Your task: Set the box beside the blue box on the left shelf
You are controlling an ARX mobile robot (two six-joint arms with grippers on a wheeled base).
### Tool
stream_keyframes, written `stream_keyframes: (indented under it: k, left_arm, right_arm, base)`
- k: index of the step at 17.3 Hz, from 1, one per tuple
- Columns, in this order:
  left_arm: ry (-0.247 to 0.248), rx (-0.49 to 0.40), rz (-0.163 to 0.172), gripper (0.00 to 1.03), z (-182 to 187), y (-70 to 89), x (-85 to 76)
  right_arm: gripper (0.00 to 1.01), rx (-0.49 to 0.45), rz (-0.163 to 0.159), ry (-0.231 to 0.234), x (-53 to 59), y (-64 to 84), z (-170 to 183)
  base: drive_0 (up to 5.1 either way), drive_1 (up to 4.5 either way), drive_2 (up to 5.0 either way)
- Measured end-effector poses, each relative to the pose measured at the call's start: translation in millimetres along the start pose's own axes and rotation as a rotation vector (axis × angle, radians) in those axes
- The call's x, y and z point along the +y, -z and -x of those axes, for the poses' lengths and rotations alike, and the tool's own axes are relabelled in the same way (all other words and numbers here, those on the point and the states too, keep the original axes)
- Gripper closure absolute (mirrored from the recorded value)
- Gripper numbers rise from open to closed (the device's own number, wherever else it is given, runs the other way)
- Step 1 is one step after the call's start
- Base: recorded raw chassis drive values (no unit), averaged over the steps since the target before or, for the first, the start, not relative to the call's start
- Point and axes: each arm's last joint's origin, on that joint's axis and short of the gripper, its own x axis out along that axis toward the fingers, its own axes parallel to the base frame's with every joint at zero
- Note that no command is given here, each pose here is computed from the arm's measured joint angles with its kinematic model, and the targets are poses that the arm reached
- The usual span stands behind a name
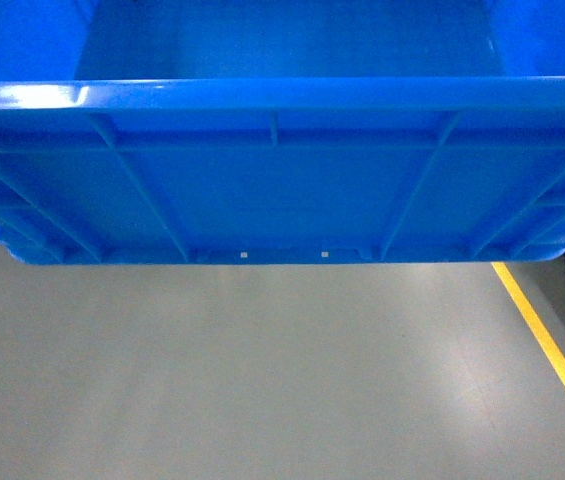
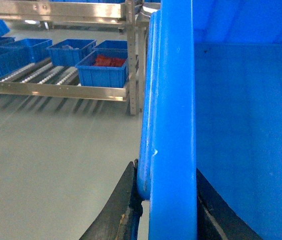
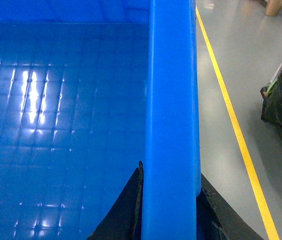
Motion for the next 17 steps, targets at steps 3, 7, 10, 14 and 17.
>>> stream_keyframes:
  k: [3, 7, 10, 14, 17]
  left_arm:
    - [0.0, 0.001, -0.001, 0.85, 0.0, 0.1, 0.0]
    - [0.001, 0.001, -0.001, 0.85, 0.0, 0.1, 0.0]
    - [0.0, 0.0, 0.0, 0.85, 0.0, 0.0, 0.0]
    - [0.002, -0.004, 0.0, 0.85, -0.1, -0.3, -0.1]
    - [0.0, 0.001, -0.001, 0.85, -0.1, 0.2, 0.0]
  right_arm:
    - [0.81, 0.005, 0.0, 0.0, 0.0, 0.5, 0.0]
    - [0.81, 0.006, 0.001, 0.0, 0.0, 0.6, 0.0]
    - [0.81, 0.002, 0.0, 0.0, 0.0, 0.2, 0.0]
    - [0.81, 0.003, 0.0, 0.0, 0.0, 0.3, -0.1]
    - [0.81, 0.008, 0.0, 0.0, 0.0, 0.9, -0.1]
  base:
    - [0.0, 4.05, -4.1]
    - [0.0, 4.05, -4.1]
    - [-0.1, 3.97, -4.1]
    - [-0.1, 3.98, -4.1]
    - [0.0, 4.02, -4.1]
